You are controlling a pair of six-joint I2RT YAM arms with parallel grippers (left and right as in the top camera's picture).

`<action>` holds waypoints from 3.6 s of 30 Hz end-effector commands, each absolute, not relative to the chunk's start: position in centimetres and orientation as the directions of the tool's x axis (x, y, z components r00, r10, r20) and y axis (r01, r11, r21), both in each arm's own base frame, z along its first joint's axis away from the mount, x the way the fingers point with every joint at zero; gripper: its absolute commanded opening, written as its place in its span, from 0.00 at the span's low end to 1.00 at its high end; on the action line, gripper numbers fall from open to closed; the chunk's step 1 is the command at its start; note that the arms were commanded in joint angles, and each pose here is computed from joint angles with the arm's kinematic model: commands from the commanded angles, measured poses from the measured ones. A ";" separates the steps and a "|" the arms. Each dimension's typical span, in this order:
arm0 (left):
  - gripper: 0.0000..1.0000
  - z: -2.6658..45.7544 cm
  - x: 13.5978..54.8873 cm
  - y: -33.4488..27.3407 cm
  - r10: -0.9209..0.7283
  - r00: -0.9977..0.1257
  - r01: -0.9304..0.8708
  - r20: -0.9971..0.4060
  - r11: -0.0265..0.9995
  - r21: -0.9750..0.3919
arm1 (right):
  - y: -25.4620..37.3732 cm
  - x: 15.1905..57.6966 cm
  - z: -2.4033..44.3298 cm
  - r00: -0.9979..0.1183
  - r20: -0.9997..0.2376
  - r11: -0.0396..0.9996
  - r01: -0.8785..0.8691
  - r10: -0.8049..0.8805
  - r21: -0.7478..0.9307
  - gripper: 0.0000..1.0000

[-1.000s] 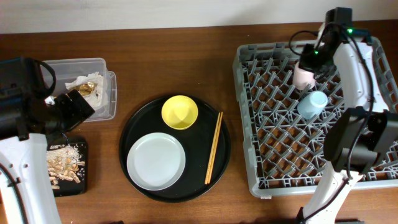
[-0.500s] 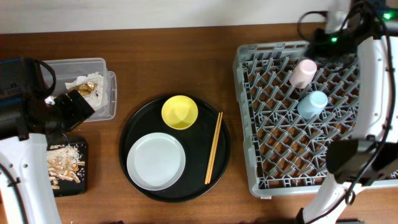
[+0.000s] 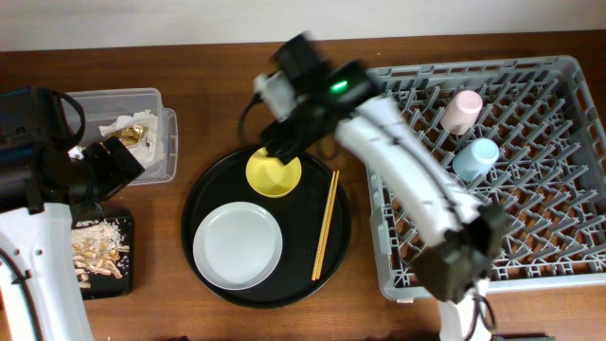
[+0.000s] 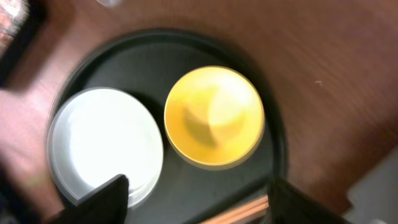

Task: Sort waste into correct bins and load items into the dishwasher rack
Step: 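Reach the right gripper to the yellow bowl and grasp its rim, then carry the yellow bowl into the rack and set it down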

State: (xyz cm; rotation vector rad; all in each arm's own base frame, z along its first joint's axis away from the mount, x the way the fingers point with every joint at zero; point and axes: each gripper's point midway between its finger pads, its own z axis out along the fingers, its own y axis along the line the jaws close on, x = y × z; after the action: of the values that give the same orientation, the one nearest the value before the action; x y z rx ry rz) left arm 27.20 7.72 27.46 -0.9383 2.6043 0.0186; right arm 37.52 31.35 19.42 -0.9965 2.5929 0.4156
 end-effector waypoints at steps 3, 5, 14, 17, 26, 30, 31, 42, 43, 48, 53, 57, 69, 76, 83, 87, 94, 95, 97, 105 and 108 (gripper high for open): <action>1.00 27.8 27.3 7.8 -0.620 -0.699 -0.623 -0.357 0.773 -0.122 | 35.4 37.8 11.6 -0.746 -0.344 0.772 -0.630 -0.570 0.087 0.52; 0.99 27.8 27.3 7.8 -0.620 -0.699 -0.623 -0.357 0.773 -0.122 | 36.7 37.7 9.8 -0.744 -0.337 0.766 -0.636 -0.577 0.091 0.50; 0.99 27.8 27.3 7.8 -0.620 -0.699 -0.623 -0.357 0.773 -0.122 | 39.0 36.4 4.4 -0.766 -0.287 0.793 -0.608 -0.576 0.031 0.40; 0.99 27.8 27.3 7.8 -0.620 -0.699 -0.623 -0.357 0.773 -0.122 | 39.0 36.3 4.1 -0.763 -0.282 0.793 -0.609 -0.582 0.012 0.37; 0.99 27.8 27.3 7.8 -0.620 -0.699 -0.623 -0.357 0.773 -0.122 | 38.5 35.7 2.6 -0.792 -0.234 0.813 -0.582 -0.564 0.009 0.17; 0.99 27.8 27.3 7.8 -0.620 -0.699 -0.623 -0.357 0.773 -0.122 | 38.5 35.5 2.6 -0.799 -0.230 0.819 -0.574 -0.556 0.014 0.04; 0.99 27.8 27.3 7.8 -0.620 -0.699 -0.623 -0.357 0.773 -0.122 | 38.5 35.6 3.1 -0.800 -0.236 0.821 -0.570 -0.551 0.016 0.04; 0.99 27.8 27.3 7.8 -0.620 -0.699 -0.623 -0.357 0.773 -0.122 | 31.5 40.6 21.7 -0.805 -0.478 0.930 -0.360 -0.352 -0.080 0.04; 0.99 27.8 27.3 7.8 -0.620 -0.699 -0.623 -0.357 0.773 -0.122 | 30.3 40.8 23.4 -0.804 -0.496 0.938 -0.340 -0.330 -0.071 0.04; 0.99 27.8 27.3 7.8 -0.620 -0.699 -0.623 -0.357 0.773 -0.122 | 21.5 40.7 31.4 -0.809 -0.561 0.982 -0.187 -0.174 -0.034 0.04; 0.99 27.8 27.3 7.8 -0.620 -0.699 -0.623 -0.357 0.773 -0.122 | 13.6 38.6 34.0 -0.842 -0.533 0.997 -0.066 -0.083 -0.051 0.04; 0.99 27.8 27.3 7.8 -0.620 -0.699 -0.623 -0.357 0.773 -0.122 | 10.9 37.7 34.9 -0.847 -0.529 0.999 -0.048 -0.054 -0.025 0.04; 0.99 27.8 27.3 7.8 -0.620 -0.699 -0.623 -0.357 0.772 -0.122 | 1.0 30.7 29.6 -0.949 -0.308 0.986 0.114 0.073 -0.118 0.04; 0.99 27.8 27.3 7.8 -0.620 -0.699 -0.623 -0.357 0.773 -0.122 | 0.5 29.9 27.5 -0.972 -0.224 0.937 -0.013 0.070 0.348 0.04; 0.99 27.8 27.3 7.8 -0.620 -0.699 -0.623 -0.357 0.773 -0.122 | -3.0 30.3 29.4 -0.909 -0.344 0.748 -0.058 0.234 0.662 0.04; 0.99 27.8 27.3 7.8 -0.620 -0.699 -0.623 -0.357 0.773 -0.122 | -4.1 30.2 28.9 -0.876 -0.387 0.673 -0.105 0.286 0.733 0.04; 0.99 27.8 27.3 7.8 -0.620 -0.699 -0.623 -0.357 0.773 -0.122 | -4.2 30.6 24.0 -0.887 -0.286 0.543 -0.047 0.364 0.838 0.04; 0.99 27.8 27.3 7.8 -0.620 -0.699 -0.623 -0.357 0.773 -0.122 | -4.2 30.8 23.4 -0.886 -0.272 0.518 -0.042 0.376 0.854 0.04; 0.99 27.8 27.3 7.8 -0.620 -0.699 -0.623 -0.357 0.773 -0.122 | -4.2 31.3 22.1 -0.888 -0.225 0.462 -0.017 0.401 0.887 0.04; 0.99 27.8 27.3 7.8 -0.620 -0.699 -0.623 -0.357 0.773 -0.122 | -4.7 32.0 18.5 -0.906 -0.065 0.368 0.104 0.418 0.924 0.04; 0.99 27.8 27.3 7.8 -0.620 -0.699 -0.623 -0.357 0.773 -0.122 | -4.6 31.9 18.1 -0.908 -0.033 0.351 0.128 0.418 0.928 0.04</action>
State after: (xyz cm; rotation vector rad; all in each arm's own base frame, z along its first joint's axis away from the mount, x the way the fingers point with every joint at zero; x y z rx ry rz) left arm 27.20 7.72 27.46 -0.9383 2.6043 0.0186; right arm 31.81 -4.61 18.42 0.4667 2.3745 1.5385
